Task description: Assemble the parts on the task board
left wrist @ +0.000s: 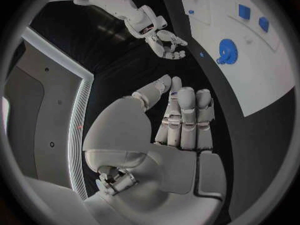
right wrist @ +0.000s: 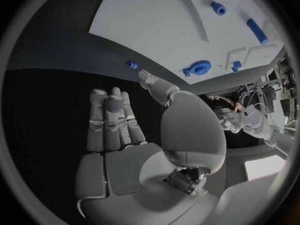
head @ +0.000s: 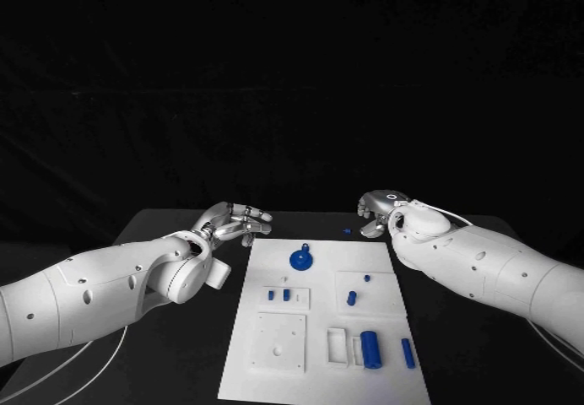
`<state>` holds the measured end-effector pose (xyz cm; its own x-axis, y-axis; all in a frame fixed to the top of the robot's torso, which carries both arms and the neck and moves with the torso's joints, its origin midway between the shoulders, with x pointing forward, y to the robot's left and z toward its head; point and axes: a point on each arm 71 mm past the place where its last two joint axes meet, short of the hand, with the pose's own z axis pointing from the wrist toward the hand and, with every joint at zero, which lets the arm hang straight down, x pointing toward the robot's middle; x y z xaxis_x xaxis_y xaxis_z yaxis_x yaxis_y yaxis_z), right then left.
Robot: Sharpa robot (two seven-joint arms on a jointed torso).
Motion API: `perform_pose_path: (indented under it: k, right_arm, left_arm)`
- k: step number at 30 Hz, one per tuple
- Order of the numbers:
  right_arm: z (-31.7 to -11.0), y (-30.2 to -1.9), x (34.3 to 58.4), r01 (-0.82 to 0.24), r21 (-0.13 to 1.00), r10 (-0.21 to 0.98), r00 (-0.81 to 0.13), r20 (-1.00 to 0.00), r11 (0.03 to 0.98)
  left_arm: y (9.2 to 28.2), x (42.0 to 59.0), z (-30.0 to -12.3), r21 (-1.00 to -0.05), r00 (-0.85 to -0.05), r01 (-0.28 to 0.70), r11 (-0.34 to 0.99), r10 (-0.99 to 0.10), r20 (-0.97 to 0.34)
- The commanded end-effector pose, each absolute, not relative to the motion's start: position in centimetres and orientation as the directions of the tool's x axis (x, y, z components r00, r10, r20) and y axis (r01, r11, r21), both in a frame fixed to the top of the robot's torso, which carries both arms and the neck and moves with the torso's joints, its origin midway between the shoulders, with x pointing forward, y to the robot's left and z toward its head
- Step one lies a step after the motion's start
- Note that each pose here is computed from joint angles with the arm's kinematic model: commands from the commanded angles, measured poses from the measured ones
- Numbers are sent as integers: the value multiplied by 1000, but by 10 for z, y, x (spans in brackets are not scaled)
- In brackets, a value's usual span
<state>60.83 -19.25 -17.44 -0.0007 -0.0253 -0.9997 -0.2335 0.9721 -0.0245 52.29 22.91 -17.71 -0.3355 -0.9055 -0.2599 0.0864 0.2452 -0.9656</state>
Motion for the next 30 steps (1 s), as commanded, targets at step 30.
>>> perform_pose_path:
  k: [30]
  right_arm:
    - [-195, -197, 619, -270, 114, 104, -52, -993, 956]
  left_arm:
    - [213, 521, -174, -972, -372, 105, 210, -898, -234]
